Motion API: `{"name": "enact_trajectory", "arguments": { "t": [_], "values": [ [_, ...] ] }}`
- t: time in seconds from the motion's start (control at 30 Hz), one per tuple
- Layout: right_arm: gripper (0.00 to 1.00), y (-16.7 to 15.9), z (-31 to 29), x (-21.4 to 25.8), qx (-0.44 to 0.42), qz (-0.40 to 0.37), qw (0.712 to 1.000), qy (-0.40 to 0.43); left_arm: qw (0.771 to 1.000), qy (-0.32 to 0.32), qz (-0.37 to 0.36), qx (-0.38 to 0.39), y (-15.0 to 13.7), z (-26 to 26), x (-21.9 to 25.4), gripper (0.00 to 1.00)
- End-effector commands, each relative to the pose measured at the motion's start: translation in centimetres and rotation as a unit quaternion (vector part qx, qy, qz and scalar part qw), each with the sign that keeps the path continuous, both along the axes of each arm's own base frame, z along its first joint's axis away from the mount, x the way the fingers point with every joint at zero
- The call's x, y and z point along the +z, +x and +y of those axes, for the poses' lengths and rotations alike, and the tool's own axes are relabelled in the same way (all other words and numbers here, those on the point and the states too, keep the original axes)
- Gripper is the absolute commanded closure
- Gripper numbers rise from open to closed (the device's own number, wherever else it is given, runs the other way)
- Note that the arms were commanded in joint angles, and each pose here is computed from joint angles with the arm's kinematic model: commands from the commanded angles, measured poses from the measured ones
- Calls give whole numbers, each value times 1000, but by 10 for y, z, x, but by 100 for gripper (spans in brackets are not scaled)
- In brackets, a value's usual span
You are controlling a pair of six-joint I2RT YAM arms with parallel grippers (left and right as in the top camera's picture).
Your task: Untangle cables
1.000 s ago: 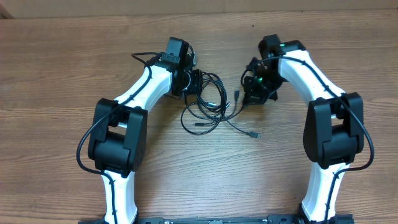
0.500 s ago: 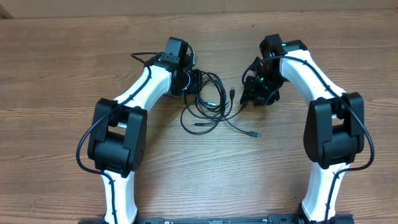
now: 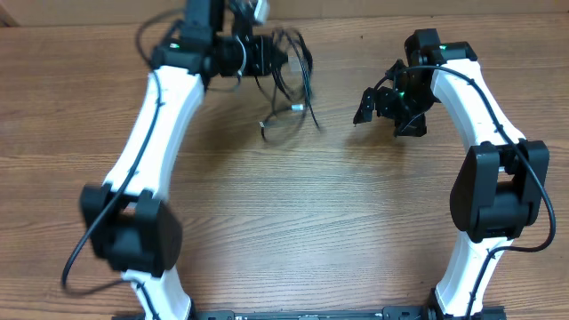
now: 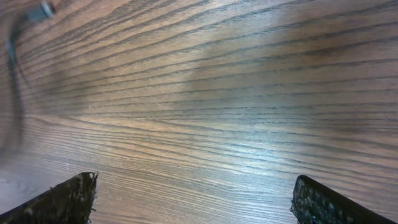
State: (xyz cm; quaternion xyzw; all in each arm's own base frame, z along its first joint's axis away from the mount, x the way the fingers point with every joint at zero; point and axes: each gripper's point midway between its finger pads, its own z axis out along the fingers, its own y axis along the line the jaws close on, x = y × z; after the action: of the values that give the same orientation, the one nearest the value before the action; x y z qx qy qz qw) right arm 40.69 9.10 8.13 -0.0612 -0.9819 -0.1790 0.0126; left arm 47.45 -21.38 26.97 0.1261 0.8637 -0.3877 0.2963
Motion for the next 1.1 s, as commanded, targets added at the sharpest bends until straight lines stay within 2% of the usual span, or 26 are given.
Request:
{"name": "enact_trajectory", "arguments": {
  "t": [0.0, 0.67, 0.93, 1.07],
  "values": [
    [0, 6, 5, 19, 5, -29, 1000, 3, 997, -2, -73, -33, -22, -5, 52, 96],
    [0, 6, 5, 19, 5, -29, 1000, 3, 995, 60, 23, -79, -64, -2, 1, 96],
    [0, 6, 5, 19, 5, -29, 1000, 3, 995, 61, 23, -80, -64, -1, 0, 96],
    [0, 6, 5, 19, 5, -29, 1000, 3, 992, 72, -9, -100, -62, -2, 2, 96]
  ]
}}
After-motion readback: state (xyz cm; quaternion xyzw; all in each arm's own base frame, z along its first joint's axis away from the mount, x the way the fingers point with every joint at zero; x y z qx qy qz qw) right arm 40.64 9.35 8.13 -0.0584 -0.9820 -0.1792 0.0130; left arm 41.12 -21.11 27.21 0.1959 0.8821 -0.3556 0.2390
